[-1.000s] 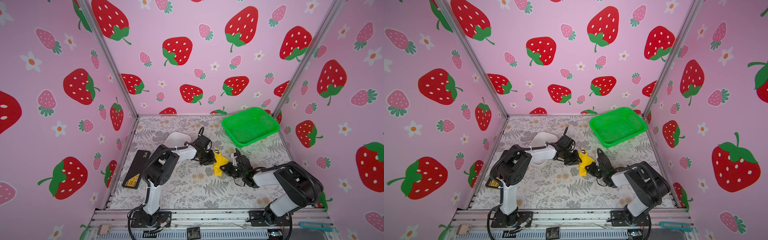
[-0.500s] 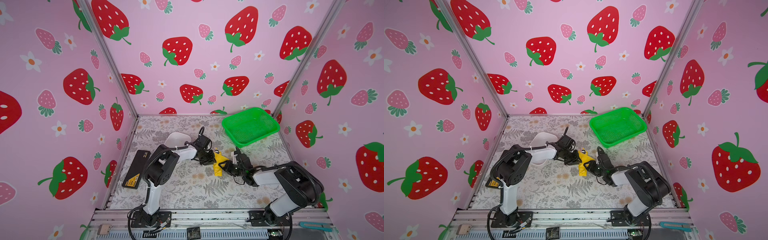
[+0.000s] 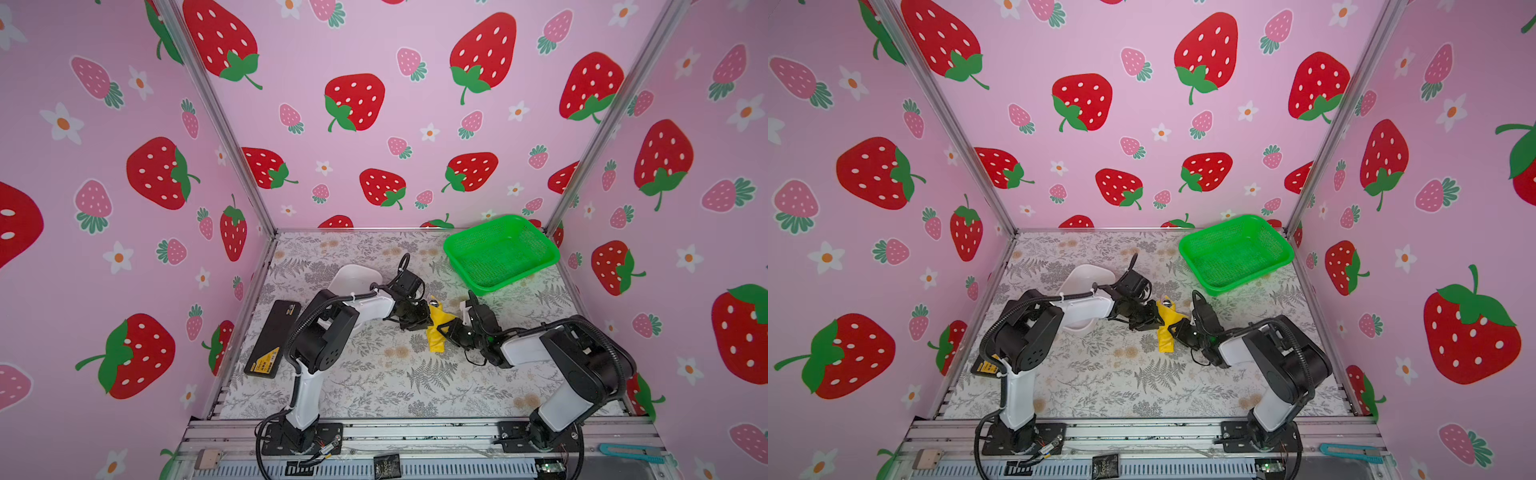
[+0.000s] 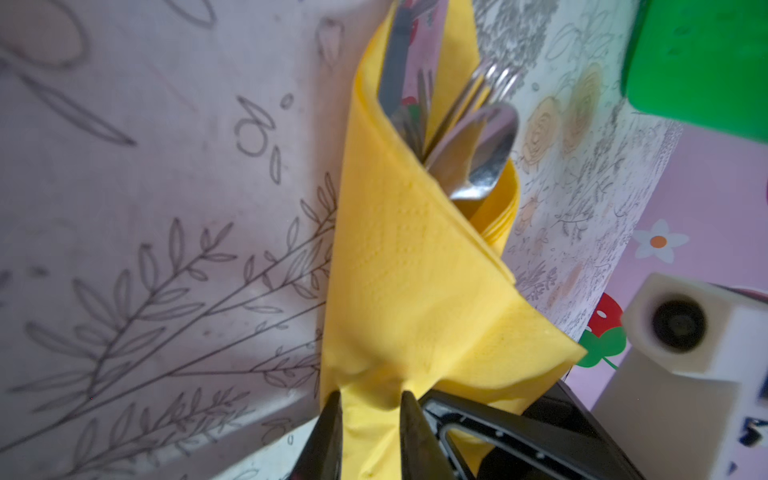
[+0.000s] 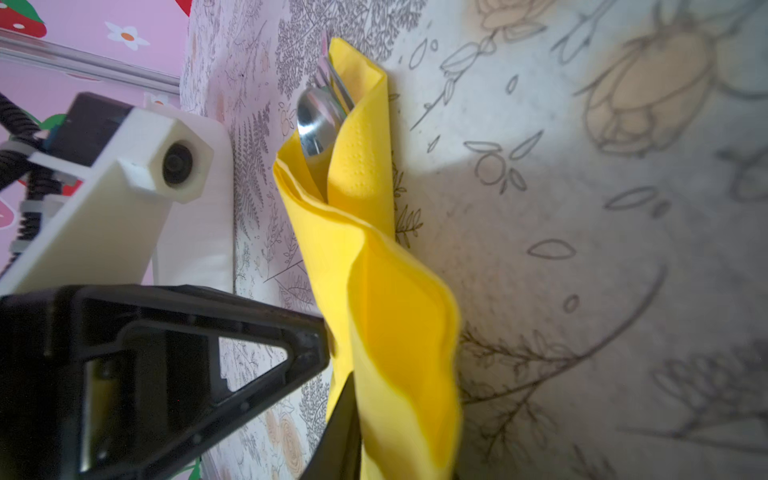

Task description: Place the utensils on the paper napkin and roll it up

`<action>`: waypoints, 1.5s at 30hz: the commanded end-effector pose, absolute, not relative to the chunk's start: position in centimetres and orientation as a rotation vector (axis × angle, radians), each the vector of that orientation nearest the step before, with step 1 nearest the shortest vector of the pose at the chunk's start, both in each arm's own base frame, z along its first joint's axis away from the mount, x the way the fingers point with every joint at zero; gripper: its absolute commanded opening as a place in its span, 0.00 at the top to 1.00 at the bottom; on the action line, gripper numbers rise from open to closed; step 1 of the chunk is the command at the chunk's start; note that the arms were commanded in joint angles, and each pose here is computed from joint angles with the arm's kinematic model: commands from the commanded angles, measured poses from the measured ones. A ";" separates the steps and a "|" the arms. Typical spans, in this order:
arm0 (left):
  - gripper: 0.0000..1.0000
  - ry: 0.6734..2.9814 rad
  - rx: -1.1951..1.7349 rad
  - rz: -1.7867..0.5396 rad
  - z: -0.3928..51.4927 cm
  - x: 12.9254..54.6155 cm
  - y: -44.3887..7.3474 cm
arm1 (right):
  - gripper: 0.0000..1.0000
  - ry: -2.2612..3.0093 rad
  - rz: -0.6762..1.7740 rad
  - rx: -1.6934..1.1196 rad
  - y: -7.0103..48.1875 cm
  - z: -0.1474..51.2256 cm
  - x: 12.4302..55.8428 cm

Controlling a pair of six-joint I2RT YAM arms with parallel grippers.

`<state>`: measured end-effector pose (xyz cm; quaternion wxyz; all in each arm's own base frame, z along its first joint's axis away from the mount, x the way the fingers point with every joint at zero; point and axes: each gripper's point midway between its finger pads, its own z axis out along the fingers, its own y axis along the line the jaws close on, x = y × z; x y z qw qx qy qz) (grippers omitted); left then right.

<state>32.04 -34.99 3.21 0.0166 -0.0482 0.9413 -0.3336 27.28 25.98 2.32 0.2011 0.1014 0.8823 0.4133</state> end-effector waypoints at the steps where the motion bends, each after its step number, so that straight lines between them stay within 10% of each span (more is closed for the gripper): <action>1: 0.70 2.846 -0.112 -1.032 6.1 32.3 -34.6 | 0.86 2.503 1.125 0.292 24.9 1.3 26.6; 23: 0.57 2.866 -0.005 -1.032 4.9 30.9 -34.5 | 0.86 2.500 1.256 0.071 25.1 1.7 25.6; 45: 0.68 2.981 0.011 -0.912 1.9 30.2 -35.2 | 0.76 2.472 1.265 0.166 24.8 2.1 26.2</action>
